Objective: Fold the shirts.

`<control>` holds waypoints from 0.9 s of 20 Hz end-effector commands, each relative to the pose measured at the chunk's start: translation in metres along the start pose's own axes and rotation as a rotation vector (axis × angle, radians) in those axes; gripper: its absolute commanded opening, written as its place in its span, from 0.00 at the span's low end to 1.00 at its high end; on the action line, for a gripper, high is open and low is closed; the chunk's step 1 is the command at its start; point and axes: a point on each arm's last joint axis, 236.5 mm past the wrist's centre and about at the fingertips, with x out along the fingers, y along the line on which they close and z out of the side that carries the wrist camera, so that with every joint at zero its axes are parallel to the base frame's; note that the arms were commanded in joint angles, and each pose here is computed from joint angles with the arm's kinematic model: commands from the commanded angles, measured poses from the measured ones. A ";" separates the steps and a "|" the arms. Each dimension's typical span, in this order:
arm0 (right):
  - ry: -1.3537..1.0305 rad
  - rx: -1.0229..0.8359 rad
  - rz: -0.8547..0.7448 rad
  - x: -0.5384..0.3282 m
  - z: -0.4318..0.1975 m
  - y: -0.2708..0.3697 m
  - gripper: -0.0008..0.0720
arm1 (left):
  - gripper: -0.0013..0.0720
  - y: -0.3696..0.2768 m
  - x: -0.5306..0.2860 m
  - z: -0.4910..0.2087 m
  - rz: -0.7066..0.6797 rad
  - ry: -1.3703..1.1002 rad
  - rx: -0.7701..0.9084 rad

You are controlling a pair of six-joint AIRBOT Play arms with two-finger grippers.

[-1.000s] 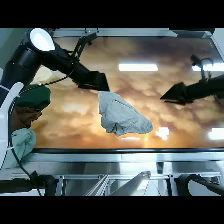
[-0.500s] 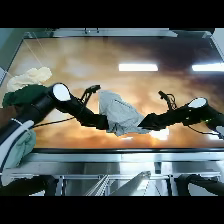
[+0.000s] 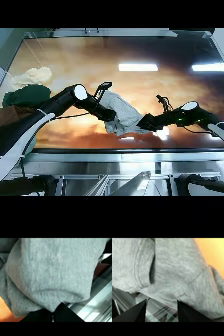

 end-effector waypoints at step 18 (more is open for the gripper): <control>0.036 -0.259 0.335 -0.052 0.027 0.105 0.03 | 0.04 0.022 -0.108 0.028 0.012 -0.174 0.009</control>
